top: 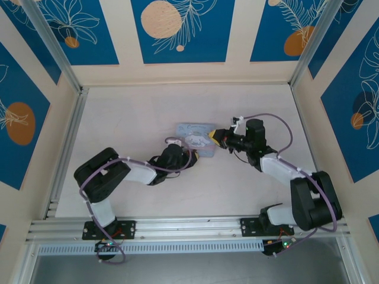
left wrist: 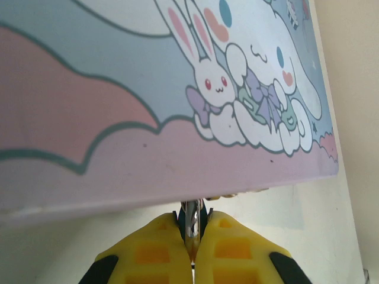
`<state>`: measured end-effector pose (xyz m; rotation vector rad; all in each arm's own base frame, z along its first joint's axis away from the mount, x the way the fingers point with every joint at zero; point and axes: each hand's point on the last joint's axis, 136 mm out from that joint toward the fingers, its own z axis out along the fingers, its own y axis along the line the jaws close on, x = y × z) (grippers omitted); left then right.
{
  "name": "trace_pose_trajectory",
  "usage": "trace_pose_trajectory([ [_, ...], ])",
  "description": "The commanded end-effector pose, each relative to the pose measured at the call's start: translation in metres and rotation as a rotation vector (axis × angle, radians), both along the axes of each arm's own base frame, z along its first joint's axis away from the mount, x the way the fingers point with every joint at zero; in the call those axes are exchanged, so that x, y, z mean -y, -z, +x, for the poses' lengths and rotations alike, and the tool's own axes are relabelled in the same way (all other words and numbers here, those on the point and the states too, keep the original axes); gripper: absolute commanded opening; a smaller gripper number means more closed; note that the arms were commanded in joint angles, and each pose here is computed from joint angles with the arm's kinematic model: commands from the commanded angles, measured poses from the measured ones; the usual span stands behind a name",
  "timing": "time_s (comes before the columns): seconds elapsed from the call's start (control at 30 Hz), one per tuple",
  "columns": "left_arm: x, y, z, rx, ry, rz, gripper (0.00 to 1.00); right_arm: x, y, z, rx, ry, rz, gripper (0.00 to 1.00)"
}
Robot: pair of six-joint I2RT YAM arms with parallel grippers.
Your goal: Unlock a padlock with a key
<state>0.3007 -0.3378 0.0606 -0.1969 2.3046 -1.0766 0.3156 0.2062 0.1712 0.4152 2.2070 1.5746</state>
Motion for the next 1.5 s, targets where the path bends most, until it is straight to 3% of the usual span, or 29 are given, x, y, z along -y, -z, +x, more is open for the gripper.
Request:
trace_pose_trajectory([
  [0.0, 0.003, -0.023, 0.002, -0.024, 0.030, -0.037, 0.00, 0.008, 0.030, -0.027, -0.069, -0.003, -0.019, 0.00],
  [0.5, 0.002, -0.045, 0.009, -0.078, 0.008, -0.252, 0.00, 0.013, 0.064, -0.076, -0.152, 0.088, 0.042, 0.00],
  [1.0, 0.003, -0.068, 0.013, -0.123, -0.028, -0.423, 0.00, -0.003, 0.059, -0.046, -0.118, 0.154, 0.117, 0.00],
  [1.47, -0.003, -0.079, 0.014, -0.130, -0.064, -0.498, 0.00, -0.018, 0.064, -0.027, -0.138, 0.215, 0.181, 0.00],
])
